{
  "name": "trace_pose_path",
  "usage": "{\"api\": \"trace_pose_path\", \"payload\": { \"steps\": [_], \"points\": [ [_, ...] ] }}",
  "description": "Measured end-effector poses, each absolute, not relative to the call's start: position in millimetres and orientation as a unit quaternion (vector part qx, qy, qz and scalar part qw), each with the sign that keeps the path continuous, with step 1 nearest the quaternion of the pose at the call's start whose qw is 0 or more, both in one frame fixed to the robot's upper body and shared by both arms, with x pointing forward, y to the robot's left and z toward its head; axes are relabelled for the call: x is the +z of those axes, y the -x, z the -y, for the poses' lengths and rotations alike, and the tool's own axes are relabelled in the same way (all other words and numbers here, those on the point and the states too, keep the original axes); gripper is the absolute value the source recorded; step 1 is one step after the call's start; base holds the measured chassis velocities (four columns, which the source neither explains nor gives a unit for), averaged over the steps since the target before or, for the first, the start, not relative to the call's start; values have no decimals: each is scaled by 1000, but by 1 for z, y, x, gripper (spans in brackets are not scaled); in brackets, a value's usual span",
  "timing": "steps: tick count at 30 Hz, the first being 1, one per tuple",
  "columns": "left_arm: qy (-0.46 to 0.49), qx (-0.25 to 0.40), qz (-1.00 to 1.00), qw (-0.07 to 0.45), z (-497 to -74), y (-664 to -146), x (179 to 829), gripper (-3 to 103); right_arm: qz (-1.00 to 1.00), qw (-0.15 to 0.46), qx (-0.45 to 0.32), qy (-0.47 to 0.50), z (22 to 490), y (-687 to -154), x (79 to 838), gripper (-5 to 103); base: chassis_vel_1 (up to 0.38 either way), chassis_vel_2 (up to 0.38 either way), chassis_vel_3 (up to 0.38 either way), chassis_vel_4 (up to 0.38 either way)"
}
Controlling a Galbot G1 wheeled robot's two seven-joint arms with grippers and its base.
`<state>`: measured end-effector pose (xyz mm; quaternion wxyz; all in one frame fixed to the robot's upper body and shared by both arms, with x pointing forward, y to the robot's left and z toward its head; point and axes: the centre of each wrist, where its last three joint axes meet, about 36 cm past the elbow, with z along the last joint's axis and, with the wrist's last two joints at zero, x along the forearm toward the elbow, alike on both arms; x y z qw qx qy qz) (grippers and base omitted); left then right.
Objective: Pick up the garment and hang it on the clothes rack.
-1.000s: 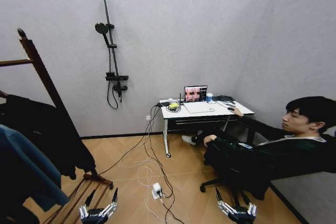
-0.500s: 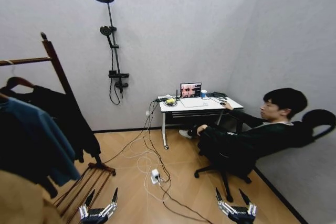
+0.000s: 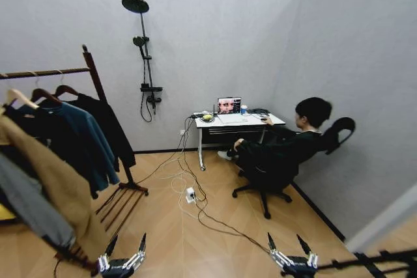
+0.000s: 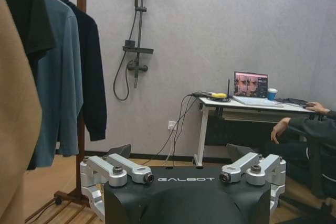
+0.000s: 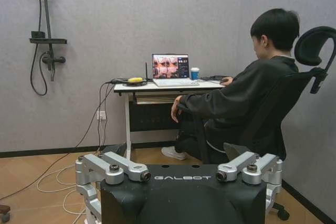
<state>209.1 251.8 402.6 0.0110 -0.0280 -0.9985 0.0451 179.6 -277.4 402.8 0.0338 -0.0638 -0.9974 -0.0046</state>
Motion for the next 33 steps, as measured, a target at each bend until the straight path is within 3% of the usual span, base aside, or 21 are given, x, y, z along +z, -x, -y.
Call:
{"api": "trace_pose_path", "payload": {
  "steps": [19, 33],
  "points": [
    [28, 45, 999, 11, -252, -209, 403, 100, 997, 34, -5, 64, 277, -180, 403, 100, 341, -324, -324, 335],
    [28, 45, 999, 11, -252, -209, 403, 100, 997, 34, -5, 64, 277, -180, 403, 100, -13, 2, -17, 14]
  ]
}}
